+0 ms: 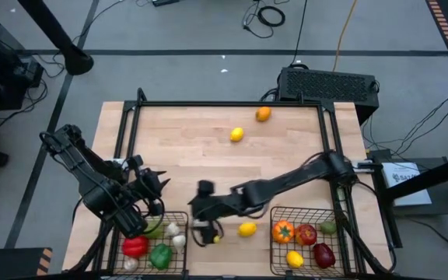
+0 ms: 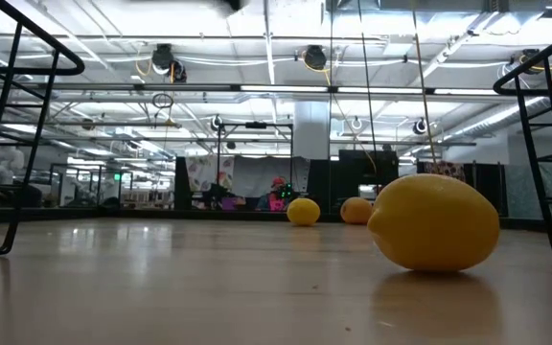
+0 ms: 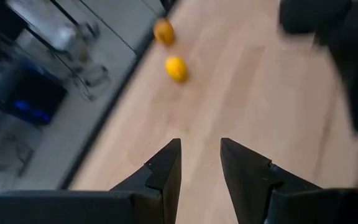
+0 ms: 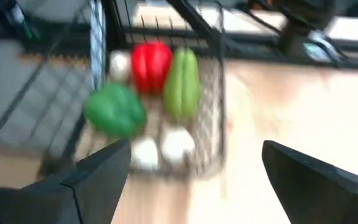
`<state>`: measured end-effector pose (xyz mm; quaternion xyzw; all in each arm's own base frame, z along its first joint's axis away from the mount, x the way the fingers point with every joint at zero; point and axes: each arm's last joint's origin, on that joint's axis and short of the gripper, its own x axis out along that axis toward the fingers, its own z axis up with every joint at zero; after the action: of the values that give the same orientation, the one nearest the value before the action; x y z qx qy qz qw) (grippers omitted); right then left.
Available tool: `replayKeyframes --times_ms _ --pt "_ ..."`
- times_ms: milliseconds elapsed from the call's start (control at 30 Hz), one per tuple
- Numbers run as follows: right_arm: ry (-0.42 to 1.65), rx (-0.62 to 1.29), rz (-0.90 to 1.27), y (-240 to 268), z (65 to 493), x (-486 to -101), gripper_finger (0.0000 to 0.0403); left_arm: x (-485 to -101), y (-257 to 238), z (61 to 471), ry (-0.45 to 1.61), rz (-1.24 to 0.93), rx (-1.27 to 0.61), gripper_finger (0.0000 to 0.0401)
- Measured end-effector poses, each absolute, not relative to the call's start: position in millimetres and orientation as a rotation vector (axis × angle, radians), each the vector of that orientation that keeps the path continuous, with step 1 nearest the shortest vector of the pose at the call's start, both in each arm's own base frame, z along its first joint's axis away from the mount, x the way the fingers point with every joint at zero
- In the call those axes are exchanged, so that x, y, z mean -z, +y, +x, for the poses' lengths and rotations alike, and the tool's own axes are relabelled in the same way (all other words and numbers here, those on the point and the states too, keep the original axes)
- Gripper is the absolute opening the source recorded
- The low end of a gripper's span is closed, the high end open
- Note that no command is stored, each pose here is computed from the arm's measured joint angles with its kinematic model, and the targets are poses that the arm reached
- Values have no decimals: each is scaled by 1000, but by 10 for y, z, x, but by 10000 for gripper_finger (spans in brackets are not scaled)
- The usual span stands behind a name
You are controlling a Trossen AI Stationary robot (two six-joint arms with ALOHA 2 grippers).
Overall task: Sort produce into baskets
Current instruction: Put the middle yellow lemon into the right black wire basket
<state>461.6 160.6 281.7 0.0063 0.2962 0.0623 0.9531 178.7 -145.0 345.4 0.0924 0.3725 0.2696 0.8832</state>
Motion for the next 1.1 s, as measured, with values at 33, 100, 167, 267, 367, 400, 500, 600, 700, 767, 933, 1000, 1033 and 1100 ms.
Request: replayKeyframes --times_ms 33,100,167,267,367,400,500,600,700,767,933,1000,1033,1100 --pt "637 -107 -11 1611 4484 -2942 354 -3456 -1450 1797 744 211 -575 121" --pt "707 -22 -72 1612 4204 -3155 354 -3453 -1445 1831 687 251 -610 121" --pt "758 123 -151 1604 3896 -3346 354 -3445 -1415 1891 662 309 -638 121" --pt "780 390 -234 1556 3468 -3553 354 -3425 -1326 2058 672 441 -666 121" --pt "755 580 -296 1517 3116 -3689 354 -3445 -1156 2311 665 458 -712 121" --pt "744 619 -308 1516 3025 -3716 354 -3459 -1069 2416 664 433 -729 121" --pt "712 693 -330 1517 2817 -3768 354 -3494 -777 2709 687 333 -716 121" --pt "701 714 -340 1538 2745 -3745 354 -3503 -475 3006 657 197 -679 121" --pt "732 689 -373 1567 2714 -3689 354 -3437 -174 3236 657 109 -627 121" --pt "757 675 -387 1585 2695 -3638 354 -3357 -8 3352 680 83 -595 125" --pt "786 642 -450 1678 2637 -3502 354 -3032 395 3727 650 22 -670 161" --pt "789 630 -470 1705 2592 -3475 354 -2917 557 3848 611 -36 -704 178" --pt "788 626 -471 1709 2576 -3478 354 -2840 631 3884 613 -70 -730 185" --pt "778 619 -461 1707 2535 -3505 354 -2683 757 3967 605 -139 -766 195"
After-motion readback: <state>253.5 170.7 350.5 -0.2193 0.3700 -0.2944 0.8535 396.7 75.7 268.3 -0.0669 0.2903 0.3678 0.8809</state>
